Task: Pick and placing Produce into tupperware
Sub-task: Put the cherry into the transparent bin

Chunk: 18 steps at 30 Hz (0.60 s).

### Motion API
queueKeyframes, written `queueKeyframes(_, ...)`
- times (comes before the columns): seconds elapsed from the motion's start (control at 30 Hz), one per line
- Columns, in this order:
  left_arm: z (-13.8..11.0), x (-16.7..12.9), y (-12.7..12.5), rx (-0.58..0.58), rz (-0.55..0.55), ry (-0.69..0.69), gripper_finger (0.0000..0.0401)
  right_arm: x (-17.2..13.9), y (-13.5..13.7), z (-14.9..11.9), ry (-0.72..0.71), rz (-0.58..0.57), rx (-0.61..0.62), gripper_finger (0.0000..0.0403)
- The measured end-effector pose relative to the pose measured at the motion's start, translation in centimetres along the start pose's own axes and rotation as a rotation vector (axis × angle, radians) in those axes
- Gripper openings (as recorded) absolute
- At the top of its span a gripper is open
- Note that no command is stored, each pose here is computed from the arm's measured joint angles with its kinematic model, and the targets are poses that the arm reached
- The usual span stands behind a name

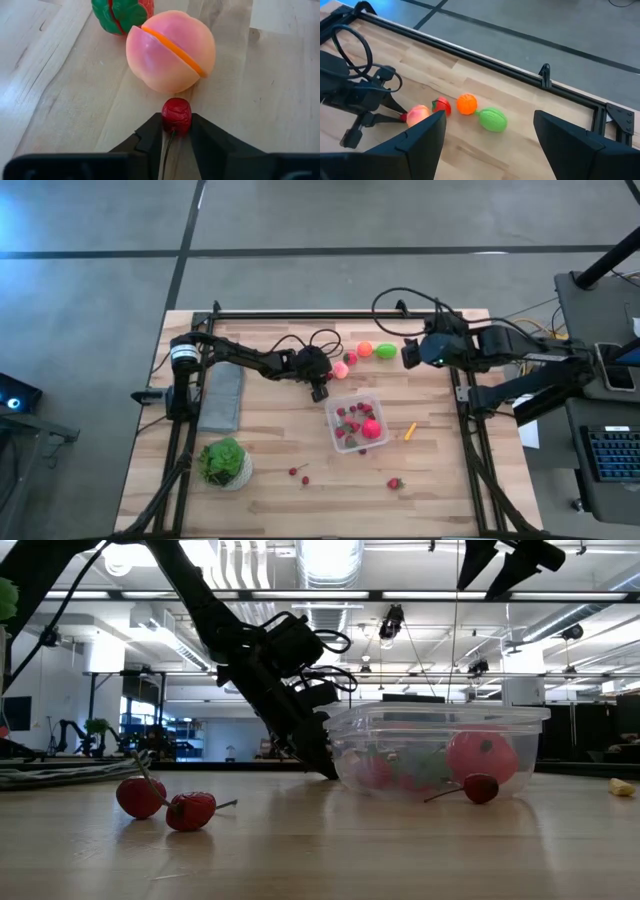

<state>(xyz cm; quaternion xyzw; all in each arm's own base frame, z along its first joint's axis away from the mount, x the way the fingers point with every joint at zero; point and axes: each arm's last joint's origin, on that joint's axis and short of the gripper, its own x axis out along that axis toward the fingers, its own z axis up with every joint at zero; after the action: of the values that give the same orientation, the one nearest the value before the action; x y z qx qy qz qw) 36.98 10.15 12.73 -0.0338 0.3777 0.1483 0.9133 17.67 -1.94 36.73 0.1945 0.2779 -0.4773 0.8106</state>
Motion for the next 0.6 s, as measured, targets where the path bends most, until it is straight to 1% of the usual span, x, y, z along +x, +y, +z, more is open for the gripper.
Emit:
queueKeyframes(0.1, 0.0, 0.0, 0.0, 0.0, 0.0, 0.001, 0.0072, 0.3, 0.4, -0.1, 0.021, 0.001, -0.011, 0.0293)
queueKeyframes(0.2, 0.0, -0.2, 0.0, 0.0, 0.0, 0.014, 0.007, 0.6, 0.9, -0.2, 0.071, 0.049, -0.023, 0.0293)
queueKeyframes(0.3, 0.2, -1.2, 0.0, 0.004, -0.002, 0.043, 0.007, 0.6, 1.1, -0.4, 0.114, 0.084, -0.026, 0.0294)
queueKeyframes(0.47, 1.7, -4.4, -0.1, 0.008, -0.009, 0.022, 0.007, 0.6, 1.2, -0.4, 0.123, 0.09, -0.007, 0.0291)
queueKeyframes(0.5, 2.1, -5.1, -0.1, 0.008, -0.017, -0.001, 0.007, 0.6, 1.2, -0.4, 0.123, 0.089, -0.007, 0.029)
queueKeyframes(0.57, 3.0, -6.8, -0.2, 0.011, -0.075, -0.046, 0.007, 0.6, 1.1, -0.4, 0.124, 0.089, -0.008, 0.0288)
queueKeyframes(0.6, 3.5, -7.7, -0.3, 0.014, -0.122, -0.077, 0.007, 0.6, 1.1, -0.4, 0.128, 0.089, -0.01, 0.0288)
